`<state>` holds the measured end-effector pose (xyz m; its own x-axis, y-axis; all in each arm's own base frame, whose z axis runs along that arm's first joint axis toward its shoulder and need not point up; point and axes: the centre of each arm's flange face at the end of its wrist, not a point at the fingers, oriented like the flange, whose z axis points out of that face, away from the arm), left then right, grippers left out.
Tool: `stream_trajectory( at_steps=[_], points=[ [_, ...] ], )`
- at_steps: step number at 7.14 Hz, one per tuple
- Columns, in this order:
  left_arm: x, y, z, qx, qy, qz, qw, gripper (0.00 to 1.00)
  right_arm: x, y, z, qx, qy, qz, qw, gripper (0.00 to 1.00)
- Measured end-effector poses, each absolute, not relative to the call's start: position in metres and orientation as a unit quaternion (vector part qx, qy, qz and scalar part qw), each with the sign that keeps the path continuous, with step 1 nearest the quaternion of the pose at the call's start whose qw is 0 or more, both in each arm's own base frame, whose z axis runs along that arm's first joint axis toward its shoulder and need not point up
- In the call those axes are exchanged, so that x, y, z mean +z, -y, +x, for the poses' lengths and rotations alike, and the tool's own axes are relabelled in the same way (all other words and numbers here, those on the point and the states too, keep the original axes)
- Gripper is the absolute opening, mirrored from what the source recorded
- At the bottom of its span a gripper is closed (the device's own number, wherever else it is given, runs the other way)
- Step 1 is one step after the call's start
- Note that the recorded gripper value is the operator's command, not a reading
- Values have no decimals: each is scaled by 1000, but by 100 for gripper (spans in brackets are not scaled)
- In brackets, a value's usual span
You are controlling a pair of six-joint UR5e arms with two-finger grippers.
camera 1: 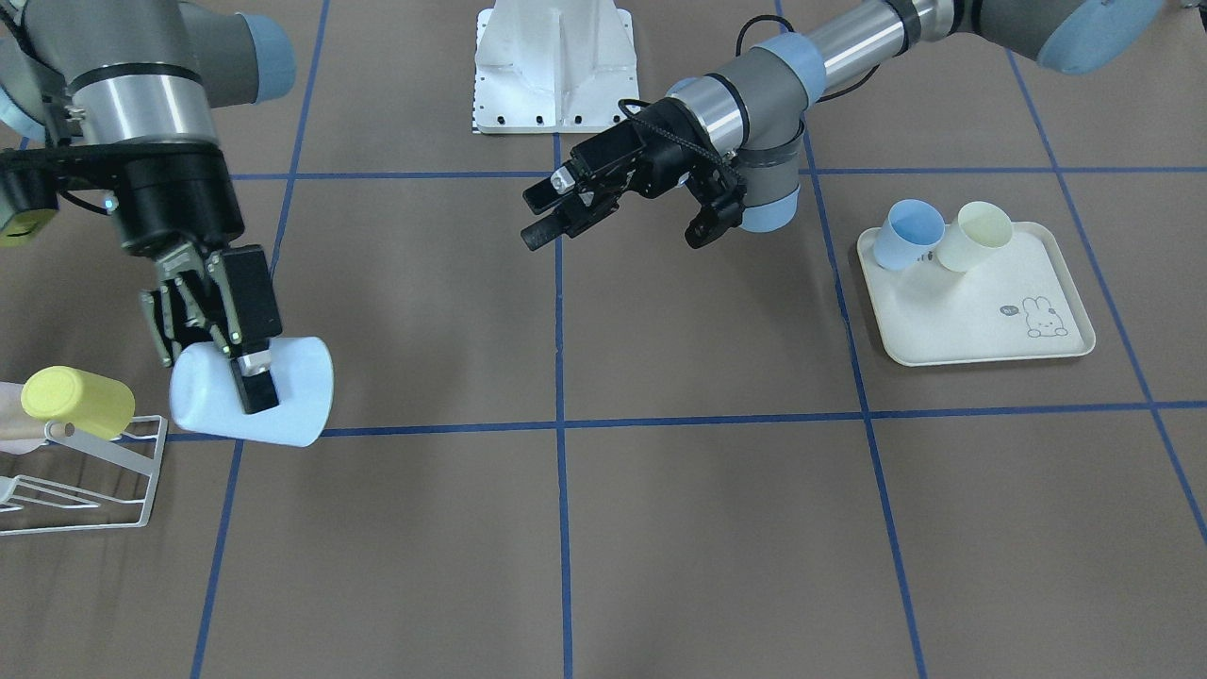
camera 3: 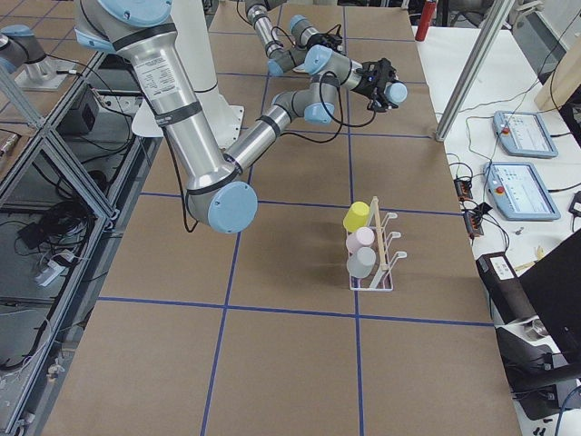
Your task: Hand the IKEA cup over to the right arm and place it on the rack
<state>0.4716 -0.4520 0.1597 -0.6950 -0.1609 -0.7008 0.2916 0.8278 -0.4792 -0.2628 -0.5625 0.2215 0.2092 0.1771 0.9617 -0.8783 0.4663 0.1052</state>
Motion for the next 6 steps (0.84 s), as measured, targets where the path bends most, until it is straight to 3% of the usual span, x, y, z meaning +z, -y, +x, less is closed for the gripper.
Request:
stream_trajectory(
  at_steps=[3, 6],
  points=[
    [173, 472, 467, -268, -837, 90, 469, 100, 339, 565, -205, 250, 274, 459, 808, 0],
    [185, 482, 460, -260, -824, 88, 495, 100, 416, 553, -146, 212, 241, 474, 820, 0]
  ],
)
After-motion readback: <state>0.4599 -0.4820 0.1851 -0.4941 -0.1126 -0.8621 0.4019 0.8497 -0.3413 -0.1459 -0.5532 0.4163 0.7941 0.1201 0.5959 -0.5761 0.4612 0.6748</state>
